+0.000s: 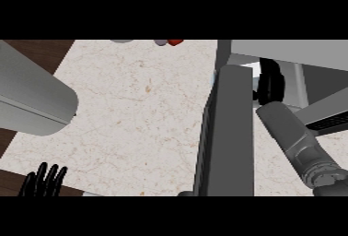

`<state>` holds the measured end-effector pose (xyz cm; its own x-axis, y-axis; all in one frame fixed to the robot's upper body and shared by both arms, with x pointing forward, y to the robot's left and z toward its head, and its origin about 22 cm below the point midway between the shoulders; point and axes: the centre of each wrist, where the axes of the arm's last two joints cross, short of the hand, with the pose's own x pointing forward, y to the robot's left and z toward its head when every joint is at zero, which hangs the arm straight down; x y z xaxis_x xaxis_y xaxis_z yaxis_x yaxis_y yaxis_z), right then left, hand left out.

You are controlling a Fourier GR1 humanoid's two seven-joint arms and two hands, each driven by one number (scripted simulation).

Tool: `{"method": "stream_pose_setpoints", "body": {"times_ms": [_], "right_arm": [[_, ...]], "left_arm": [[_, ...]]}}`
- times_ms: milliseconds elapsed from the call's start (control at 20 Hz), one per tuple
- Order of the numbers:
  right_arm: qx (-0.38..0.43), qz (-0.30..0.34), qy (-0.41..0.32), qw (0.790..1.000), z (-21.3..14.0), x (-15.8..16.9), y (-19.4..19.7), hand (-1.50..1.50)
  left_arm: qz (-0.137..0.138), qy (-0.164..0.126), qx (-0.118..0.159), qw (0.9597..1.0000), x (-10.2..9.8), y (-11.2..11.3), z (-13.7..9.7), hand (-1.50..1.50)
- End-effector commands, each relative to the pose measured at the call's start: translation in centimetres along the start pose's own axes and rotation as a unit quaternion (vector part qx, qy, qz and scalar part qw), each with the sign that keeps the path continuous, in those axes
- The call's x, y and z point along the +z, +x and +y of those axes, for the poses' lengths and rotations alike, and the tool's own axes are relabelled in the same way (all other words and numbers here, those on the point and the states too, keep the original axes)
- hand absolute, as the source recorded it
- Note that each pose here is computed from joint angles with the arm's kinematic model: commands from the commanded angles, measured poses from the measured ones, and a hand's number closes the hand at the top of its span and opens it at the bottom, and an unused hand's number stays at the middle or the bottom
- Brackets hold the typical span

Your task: Pick up the milk, place it into the microwave and close the microwave

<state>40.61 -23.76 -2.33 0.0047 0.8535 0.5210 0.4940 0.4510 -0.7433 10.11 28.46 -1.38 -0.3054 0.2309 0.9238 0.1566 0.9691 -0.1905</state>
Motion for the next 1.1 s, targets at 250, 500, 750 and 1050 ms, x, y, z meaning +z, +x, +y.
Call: {"method": "stream_pose_setpoints", "body": {"times_ms": [250,500,750,1050], "right_arm": [[-0.065,-0.039,0.079,0.994,1.4,0.3,2.7,-1.5],[-0.172,-0.029,0.071,0.982,2.4,0.6,5.2,-1.5],[-0.251,-0.014,0.087,0.964,1.9,1.0,3.2,-1.5],[-0.334,0.001,0.102,0.937,3.4,4.4,2.1,-1.5]], "left_arm": [[-0.01,-0.006,-0.007,0.9999,-0.6,-0.4,-0.1,-1.5],[-0.014,0.007,0.0,0.9999,-0.1,-0.5,-0.3,-1.5],[-0.008,0.01,-0.006,0.9999,0.5,0.3,0.0,-1.5],[-0.008,0.002,-0.003,1.0,0.4,0.6,-0.4,-1.5]]}}
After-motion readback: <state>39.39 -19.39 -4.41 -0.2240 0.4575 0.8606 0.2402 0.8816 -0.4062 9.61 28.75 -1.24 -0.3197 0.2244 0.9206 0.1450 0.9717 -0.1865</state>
